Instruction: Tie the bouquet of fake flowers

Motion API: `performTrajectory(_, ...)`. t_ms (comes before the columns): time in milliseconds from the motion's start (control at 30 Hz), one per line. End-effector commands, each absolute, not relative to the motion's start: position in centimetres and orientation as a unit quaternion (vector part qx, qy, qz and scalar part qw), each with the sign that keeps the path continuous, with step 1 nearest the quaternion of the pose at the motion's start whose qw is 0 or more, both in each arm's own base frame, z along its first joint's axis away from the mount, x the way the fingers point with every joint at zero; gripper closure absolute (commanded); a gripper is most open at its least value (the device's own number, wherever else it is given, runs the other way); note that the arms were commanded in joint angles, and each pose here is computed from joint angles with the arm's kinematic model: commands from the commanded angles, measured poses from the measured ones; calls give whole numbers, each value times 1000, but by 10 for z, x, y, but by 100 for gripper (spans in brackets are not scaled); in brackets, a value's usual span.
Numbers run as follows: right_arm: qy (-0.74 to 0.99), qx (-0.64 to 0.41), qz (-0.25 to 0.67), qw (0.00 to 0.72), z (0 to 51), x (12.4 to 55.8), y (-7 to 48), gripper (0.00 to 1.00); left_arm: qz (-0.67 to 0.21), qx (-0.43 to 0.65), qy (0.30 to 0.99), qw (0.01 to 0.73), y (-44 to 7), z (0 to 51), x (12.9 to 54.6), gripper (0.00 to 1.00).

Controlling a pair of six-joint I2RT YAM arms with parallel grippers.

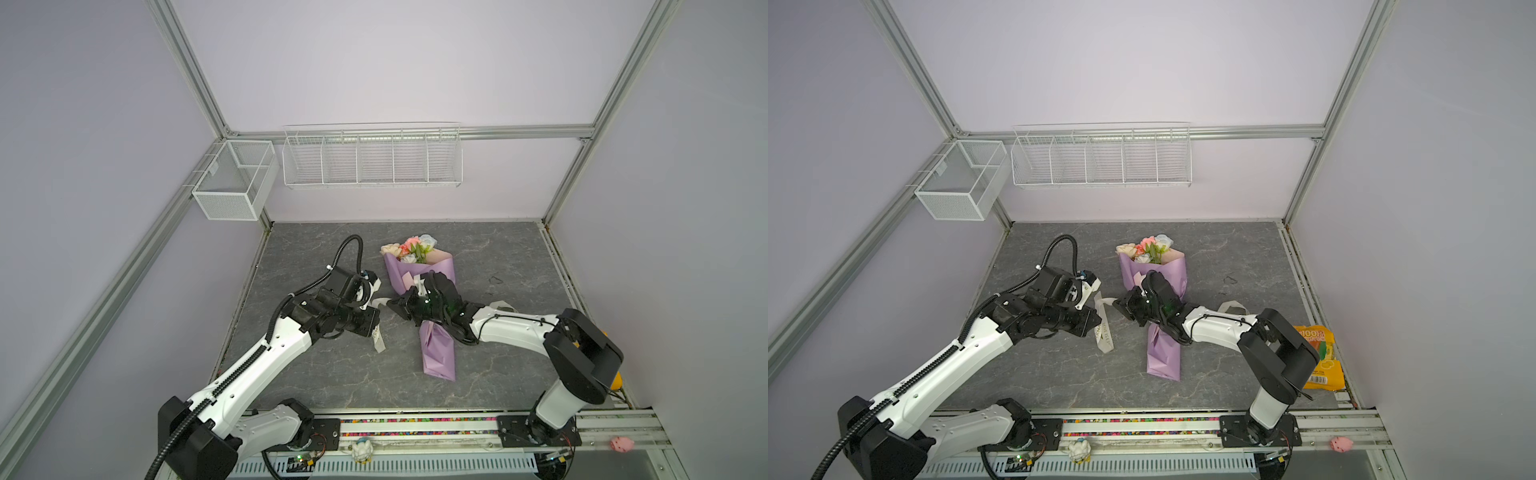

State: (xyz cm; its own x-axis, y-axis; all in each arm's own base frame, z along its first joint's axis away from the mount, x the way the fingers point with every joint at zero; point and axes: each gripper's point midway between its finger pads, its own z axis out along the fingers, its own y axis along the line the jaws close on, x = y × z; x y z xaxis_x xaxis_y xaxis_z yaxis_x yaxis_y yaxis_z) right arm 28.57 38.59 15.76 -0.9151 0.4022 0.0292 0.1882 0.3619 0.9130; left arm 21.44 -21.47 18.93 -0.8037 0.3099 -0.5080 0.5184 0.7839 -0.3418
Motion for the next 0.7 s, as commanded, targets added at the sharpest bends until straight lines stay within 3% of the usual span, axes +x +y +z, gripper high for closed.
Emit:
performTrajectory(0,832,178,511,124,156,287,370,94,-251,229,916,216,-218,190,212,100)
performTrajectory(133,829,170,516,130,162,288,369,94,-267,233,911,213,-224,192,210,96)
performTrajectory(167,830,166,516,132,162,288,369,94,-272,233,909,212,-225,191,209,89)
performTrajectory(233,831,162,514,135,163,286,368,94,-278,230,908,212,-228,189,210,65)
performTrajectory(433,842,163,492,146,155,279,349,94,-264,190,917,232,-221,180,219,36)
performTrajectory(667,855,145,471,165,158,272,332,94,-329,195,872,307,-239,193,235,28)
